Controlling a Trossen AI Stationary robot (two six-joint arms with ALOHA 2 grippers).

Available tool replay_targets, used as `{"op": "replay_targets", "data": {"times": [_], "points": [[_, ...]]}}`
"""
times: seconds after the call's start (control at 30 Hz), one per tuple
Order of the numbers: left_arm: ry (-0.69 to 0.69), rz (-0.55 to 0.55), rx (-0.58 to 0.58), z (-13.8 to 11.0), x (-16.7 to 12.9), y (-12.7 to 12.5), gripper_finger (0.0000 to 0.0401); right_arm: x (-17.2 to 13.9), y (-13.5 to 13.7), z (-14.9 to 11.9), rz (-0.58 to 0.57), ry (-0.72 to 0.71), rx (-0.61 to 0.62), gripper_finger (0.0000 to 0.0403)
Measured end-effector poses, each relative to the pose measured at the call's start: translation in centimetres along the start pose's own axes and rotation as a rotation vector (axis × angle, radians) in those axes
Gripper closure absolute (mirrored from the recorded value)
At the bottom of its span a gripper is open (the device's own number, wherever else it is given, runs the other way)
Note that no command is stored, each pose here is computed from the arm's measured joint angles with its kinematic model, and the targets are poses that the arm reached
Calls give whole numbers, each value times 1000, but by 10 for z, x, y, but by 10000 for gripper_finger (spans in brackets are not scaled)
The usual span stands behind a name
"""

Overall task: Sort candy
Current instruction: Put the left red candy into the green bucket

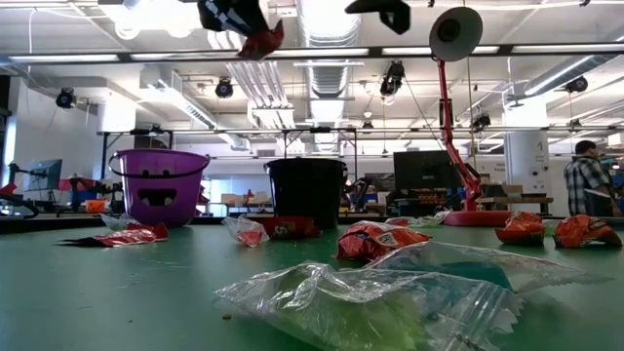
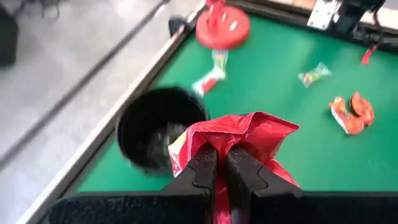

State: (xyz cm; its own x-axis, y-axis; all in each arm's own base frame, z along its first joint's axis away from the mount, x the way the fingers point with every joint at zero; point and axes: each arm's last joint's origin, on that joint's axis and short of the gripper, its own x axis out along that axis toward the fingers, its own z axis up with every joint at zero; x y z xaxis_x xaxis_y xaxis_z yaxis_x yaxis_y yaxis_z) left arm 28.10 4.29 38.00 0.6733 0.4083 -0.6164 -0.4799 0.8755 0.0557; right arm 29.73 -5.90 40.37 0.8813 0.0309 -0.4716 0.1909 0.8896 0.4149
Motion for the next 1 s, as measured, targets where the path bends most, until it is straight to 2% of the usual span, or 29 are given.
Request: {"op": "replay_targets", "data": {"times": [0.2, 0.37, 0.47, 0.63, 1.0], "points": [[-46, -5, 85, 12, 4, -3, 401, 34, -1, -2, -50, -14, 8, 213], [-109, -14, 93, 18, 4, -4, 401, 58, -4, -5, -103, -32, 6, 213], [-116, -25, 104, 19, 4, -5, 401, 68, -6, -4, -94, -51, 2, 213], [-115, -75, 106, 19, 4, -6, 401, 71, -3, 4, -62, -136, -9, 213], [-155, -85, 126, 23, 5, -7, 401, 73, -4, 5, -72, -154, -10, 216]]}}
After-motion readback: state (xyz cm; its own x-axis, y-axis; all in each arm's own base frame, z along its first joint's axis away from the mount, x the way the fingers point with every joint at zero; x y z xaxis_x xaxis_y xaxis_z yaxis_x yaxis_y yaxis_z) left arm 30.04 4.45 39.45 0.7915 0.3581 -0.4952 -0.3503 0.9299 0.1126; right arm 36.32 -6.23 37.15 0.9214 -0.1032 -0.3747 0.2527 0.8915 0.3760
